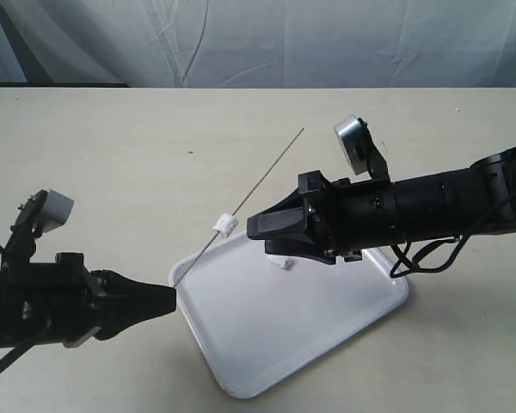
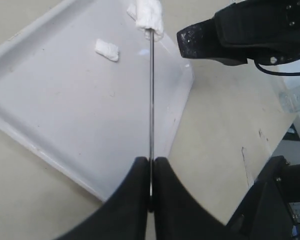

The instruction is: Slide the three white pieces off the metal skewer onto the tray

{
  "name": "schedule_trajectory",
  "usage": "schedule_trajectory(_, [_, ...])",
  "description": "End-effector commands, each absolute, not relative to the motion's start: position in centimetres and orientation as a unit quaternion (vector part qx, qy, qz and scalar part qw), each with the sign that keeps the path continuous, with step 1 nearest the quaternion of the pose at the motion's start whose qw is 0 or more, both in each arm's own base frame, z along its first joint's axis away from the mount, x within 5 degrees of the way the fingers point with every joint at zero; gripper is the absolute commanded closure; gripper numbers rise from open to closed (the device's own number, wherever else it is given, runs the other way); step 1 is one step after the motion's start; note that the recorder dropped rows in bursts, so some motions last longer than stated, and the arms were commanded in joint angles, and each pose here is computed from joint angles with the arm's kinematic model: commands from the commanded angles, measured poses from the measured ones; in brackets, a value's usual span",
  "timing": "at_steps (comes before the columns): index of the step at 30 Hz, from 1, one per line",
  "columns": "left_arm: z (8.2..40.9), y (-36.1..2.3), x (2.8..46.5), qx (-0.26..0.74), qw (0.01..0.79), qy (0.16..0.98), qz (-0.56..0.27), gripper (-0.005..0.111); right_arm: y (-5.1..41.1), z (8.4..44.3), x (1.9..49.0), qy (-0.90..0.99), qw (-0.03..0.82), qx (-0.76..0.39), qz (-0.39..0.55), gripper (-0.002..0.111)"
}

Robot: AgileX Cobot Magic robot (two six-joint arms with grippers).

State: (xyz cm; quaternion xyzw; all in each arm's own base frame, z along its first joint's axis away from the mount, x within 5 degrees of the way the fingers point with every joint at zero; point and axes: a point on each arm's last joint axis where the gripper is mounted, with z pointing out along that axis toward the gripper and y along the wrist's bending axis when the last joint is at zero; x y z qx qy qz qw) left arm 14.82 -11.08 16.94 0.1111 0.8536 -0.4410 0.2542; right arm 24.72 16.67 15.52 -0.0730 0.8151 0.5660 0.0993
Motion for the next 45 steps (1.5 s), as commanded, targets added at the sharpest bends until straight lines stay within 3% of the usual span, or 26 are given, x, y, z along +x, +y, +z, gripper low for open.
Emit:
schedule_trajectory(1, [16.7, -11.7, 15.3, 0.126, 0.248, 0.841, -0.464, 0.107, 17.7, 15.5, 24.4, 0.818, 0.103, -0.092, 0.558, 0.062])
schedule_trajectory(20, [16.3, -12.4, 15.0, 0.166, 0.232, 0.816, -0.503, 0.107, 17.8, 15.5, 24.8, 0.827, 0.110, -0.085, 0.545, 0.063])
schedule_trajectory(33, [16.2, -12.3, 15.0, 0.172, 0.230, 0.819, -0.496, 0.107, 17.8, 15.5, 24.9, 0.828, 0.109, -0.084, 0.544, 0.096])
schedule_trajectory(45, [14.9, -11.9, 13.0, 0.225, 0.149, 0.840, -0.470, 0.107, 17.5, 15.0, 25.2, 0.843, 0.115, -0.067, 0.521, 0.097])
